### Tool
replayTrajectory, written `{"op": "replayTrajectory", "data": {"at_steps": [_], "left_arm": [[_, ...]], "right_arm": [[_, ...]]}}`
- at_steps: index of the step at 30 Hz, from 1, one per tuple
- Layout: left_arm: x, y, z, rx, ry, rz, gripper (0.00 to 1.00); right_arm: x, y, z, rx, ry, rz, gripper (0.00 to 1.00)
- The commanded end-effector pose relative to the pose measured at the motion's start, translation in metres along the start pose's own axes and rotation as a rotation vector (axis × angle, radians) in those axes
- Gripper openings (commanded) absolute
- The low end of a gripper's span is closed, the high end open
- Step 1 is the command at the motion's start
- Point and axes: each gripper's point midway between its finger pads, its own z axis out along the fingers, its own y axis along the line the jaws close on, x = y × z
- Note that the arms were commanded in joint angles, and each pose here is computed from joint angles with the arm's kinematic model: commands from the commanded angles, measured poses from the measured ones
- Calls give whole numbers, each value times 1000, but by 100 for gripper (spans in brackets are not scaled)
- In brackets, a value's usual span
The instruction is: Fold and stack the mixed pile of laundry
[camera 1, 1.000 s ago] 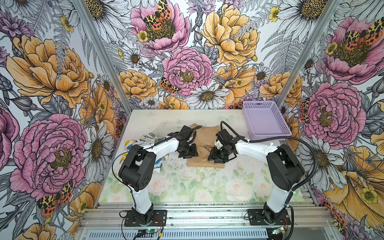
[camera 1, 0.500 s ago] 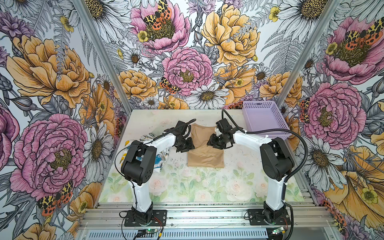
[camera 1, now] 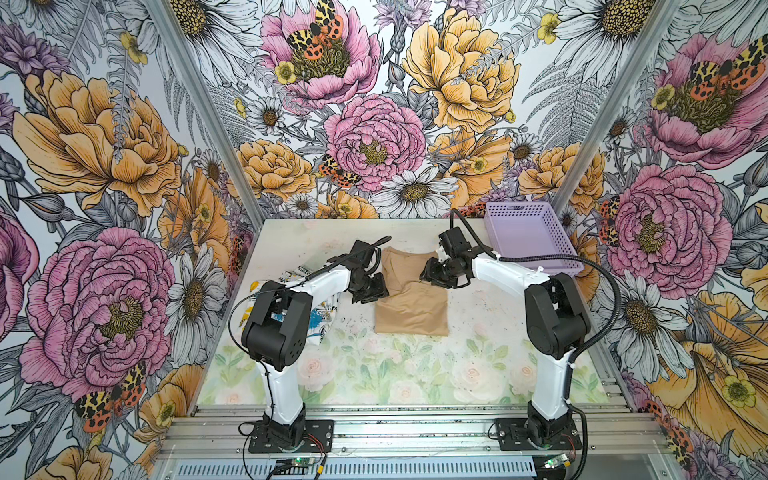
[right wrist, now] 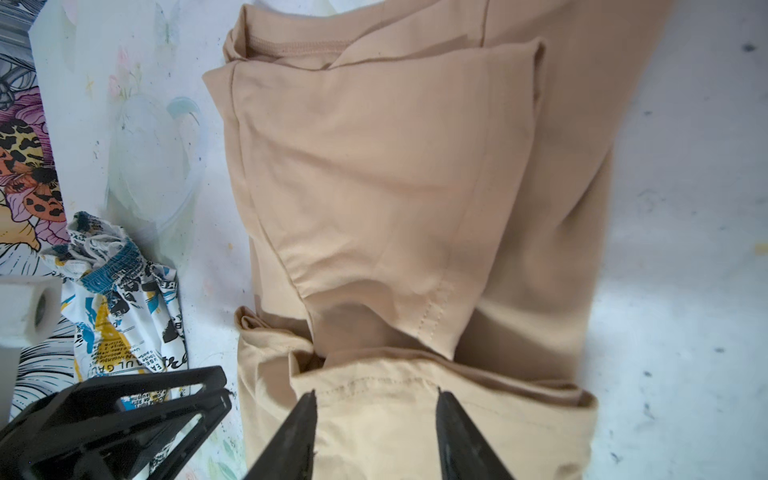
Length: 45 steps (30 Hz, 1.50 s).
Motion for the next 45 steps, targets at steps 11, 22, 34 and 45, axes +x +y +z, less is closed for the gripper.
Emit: {"op": "replayTrajectory", "data": {"at_steps": [11,22,34,45], "left_arm": [[-26,-24,18,38,-15,146,36],[-11,-11,31,-16,28,184,28],[-7,26,44,-208,37,252,27],[-6,74,43,-374,21,179,21]], "right_arm": [[19,-10,-5,29,24,-20,48],[16,-36,18,87,54,-15,48],[15,-55,29,121,71,0,48],[22,-66,34,147,95,11,48]]}}
